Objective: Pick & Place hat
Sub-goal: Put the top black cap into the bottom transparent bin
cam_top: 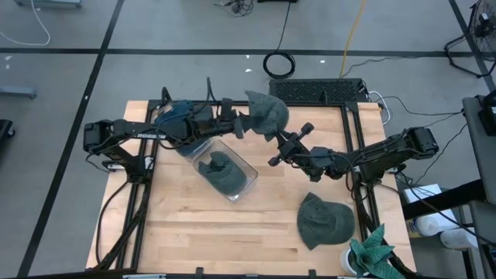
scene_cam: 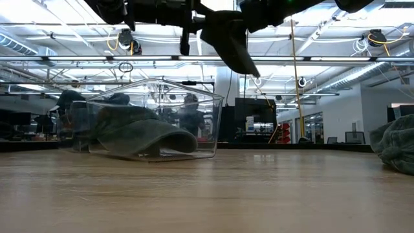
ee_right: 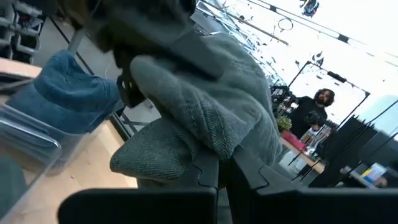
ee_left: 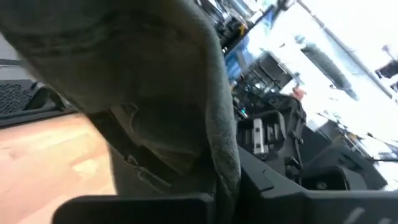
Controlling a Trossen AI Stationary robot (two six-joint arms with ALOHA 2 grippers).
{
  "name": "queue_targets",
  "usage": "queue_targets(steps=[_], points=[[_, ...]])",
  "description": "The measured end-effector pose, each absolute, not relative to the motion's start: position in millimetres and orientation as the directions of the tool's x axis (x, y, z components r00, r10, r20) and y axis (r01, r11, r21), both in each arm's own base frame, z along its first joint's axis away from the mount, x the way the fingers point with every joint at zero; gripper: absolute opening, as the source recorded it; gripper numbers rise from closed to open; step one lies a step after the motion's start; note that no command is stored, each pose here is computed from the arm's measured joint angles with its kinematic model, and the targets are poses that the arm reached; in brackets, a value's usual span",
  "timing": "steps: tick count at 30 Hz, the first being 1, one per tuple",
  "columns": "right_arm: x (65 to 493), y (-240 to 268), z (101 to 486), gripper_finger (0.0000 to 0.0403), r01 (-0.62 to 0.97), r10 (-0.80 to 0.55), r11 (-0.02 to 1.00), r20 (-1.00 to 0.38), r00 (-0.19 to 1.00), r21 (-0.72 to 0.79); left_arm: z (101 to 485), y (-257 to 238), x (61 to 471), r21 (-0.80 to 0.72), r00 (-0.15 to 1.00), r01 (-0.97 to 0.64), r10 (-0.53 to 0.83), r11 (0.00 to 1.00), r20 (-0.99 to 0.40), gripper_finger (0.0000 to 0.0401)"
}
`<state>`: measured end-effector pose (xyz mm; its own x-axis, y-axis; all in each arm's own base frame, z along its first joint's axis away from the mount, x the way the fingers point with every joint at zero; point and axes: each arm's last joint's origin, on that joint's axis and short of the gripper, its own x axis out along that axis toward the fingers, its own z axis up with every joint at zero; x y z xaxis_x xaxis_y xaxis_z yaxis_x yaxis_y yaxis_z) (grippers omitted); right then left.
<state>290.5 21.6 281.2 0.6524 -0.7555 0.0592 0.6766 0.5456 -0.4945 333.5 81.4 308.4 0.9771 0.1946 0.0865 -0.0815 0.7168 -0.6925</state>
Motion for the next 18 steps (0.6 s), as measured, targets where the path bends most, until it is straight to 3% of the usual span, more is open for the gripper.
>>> queue_targets(steps=[9, 18], points=[[292, 23, 274, 0.0043, 0.661, -0.706, 0.654, 0.018, 0.708, -0.367, 314, 95, 327, -0.661, 0.981, -0.049, 0.162, 0.749, 0.110, 0.0017], [294, 33, 275, 0.0176, 0.528, -0.548, 0.799, 0.013, 0.836, -0.288, 321, 108, 318, -0.641, 0.980, -0.037, 0.153, 0.767, 0.127, 0.0017]])
